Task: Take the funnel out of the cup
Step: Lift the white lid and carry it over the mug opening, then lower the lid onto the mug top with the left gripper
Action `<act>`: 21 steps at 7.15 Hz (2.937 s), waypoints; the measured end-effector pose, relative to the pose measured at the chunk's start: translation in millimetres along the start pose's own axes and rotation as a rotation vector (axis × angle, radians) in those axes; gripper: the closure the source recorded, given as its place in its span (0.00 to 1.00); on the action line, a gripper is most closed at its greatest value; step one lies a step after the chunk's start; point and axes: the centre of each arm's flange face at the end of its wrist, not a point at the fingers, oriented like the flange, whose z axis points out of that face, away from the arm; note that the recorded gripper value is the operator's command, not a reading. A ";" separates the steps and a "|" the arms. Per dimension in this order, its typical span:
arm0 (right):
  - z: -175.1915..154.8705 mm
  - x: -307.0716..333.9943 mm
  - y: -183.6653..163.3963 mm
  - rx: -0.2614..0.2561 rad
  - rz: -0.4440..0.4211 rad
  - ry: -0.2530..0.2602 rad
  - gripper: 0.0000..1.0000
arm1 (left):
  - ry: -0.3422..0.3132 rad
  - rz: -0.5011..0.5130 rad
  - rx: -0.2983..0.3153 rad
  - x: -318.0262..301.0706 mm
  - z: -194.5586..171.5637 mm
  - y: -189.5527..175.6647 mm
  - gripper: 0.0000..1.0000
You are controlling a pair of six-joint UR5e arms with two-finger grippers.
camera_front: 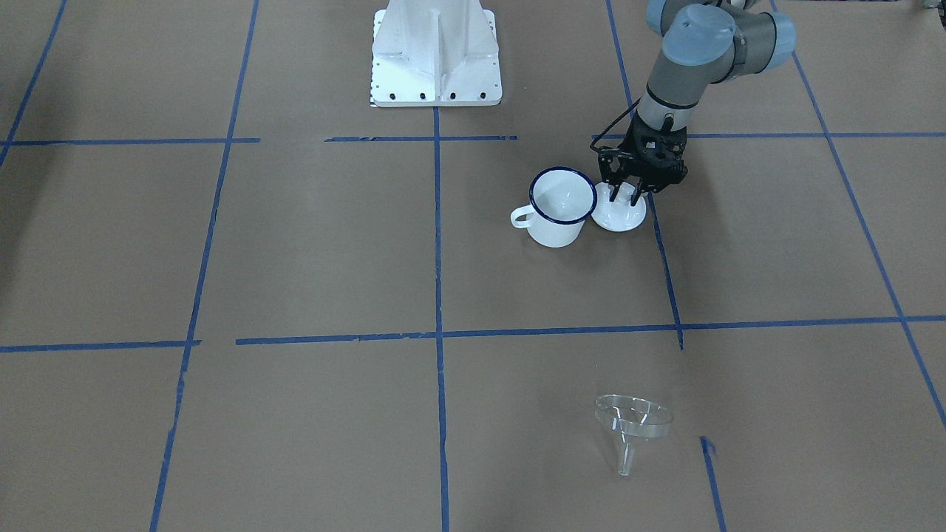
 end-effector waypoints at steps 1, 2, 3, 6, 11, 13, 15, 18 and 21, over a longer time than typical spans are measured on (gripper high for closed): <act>0.0 0.0 0.0 0.000 0.000 0.000 0.00 | 0.005 0.001 0.016 -2.7 -18.4 -3.4 1.00; 0.0 0.0 0.0 0.000 0.000 0.000 0.00 | -0.007 0.000 0.038 -10.0 -47.3 -12.3 1.00; 0.0 0.0 0.0 0.000 0.000 0.000 0.00 | -0.023 -0.004 0.056 -12.9 -80.6 -21.6 1.00; 0.0 0.0 0.0 0.000 0.000 0.000 0.00 | 0.008 -0.069 0.055 41.8 -132.5 -56.7 1.00; 0.0 0.0 0.0 0.000 0.000 0.000 0.00 | 0.004 -0.165 -0.002 109.5 -91.2 -84.2 1.00; 0.0 0.0 0.0 0.000 0.000 0.000 0.00 | -0.002 -0.165 -0.016 113.5 -83.5 -78.7 1.00; 0.0 0.0 0.0 0.000 0.000 0.000 0.00 | -0.007 -0.170 -0.020 112.2 -80.3 -77.3 1.00; 0.0 0.0 0.0 0.000 0.000 0.000 0.00 | -0.015 -0.173 -0.025 109.6 -76.1 -76.5 1.00; 0.0 0.0 0.0 0.000 0.000 0.000 0.00 | -0.025 -0.176 -0.030 107.6 -71.4 -77.1 1.00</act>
